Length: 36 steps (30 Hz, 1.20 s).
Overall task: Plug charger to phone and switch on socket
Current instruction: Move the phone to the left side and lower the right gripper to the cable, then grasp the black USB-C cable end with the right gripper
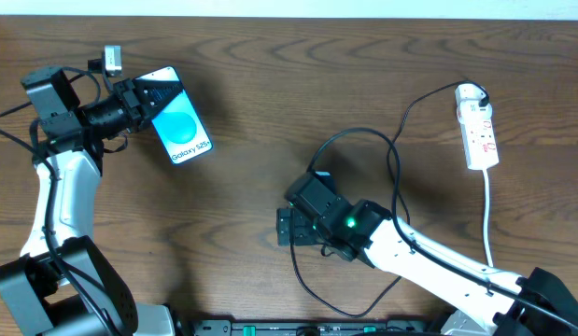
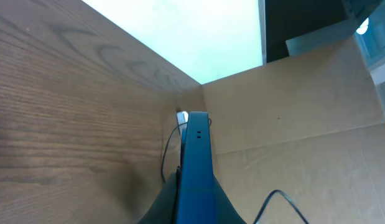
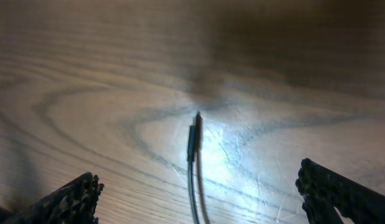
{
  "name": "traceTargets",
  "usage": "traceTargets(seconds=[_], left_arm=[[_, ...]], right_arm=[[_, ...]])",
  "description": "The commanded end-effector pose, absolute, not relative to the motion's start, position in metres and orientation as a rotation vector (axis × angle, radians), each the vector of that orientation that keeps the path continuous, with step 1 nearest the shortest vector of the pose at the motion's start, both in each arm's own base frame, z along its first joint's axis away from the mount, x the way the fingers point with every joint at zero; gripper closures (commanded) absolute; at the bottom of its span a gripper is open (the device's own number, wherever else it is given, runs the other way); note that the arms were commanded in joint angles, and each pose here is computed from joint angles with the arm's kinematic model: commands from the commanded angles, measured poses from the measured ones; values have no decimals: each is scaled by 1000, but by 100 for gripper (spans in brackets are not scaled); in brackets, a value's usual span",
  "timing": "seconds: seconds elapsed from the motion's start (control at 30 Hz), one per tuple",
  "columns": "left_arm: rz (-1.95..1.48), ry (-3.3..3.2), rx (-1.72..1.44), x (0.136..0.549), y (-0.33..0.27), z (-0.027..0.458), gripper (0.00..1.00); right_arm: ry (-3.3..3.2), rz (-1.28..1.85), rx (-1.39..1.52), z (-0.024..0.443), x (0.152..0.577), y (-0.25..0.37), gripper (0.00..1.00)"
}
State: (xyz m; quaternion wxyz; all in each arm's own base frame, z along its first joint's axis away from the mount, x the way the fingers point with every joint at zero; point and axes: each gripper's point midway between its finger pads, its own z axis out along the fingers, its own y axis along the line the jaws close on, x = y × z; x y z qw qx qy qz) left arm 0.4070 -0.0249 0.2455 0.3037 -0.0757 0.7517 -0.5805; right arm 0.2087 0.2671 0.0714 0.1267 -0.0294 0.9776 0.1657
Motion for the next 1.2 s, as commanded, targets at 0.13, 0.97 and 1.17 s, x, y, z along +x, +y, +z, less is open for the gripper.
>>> traceTargets(seconds=[0.13, 0.97, 1.17], left_arm=[[-1526, 1971, -144, 403, -27, 257, 92], [-1526, 1971, -144, 403, -27, 257, 93], [-1526, 1971, -144, 403, -27, 257, 93]], right_arm=[[2887, 297, 3, 77, 219, 270, 1], [3018, 84, 4, 24, 194, 275, 5], [3061, 58, -29, 13, 192, 280, 8]])
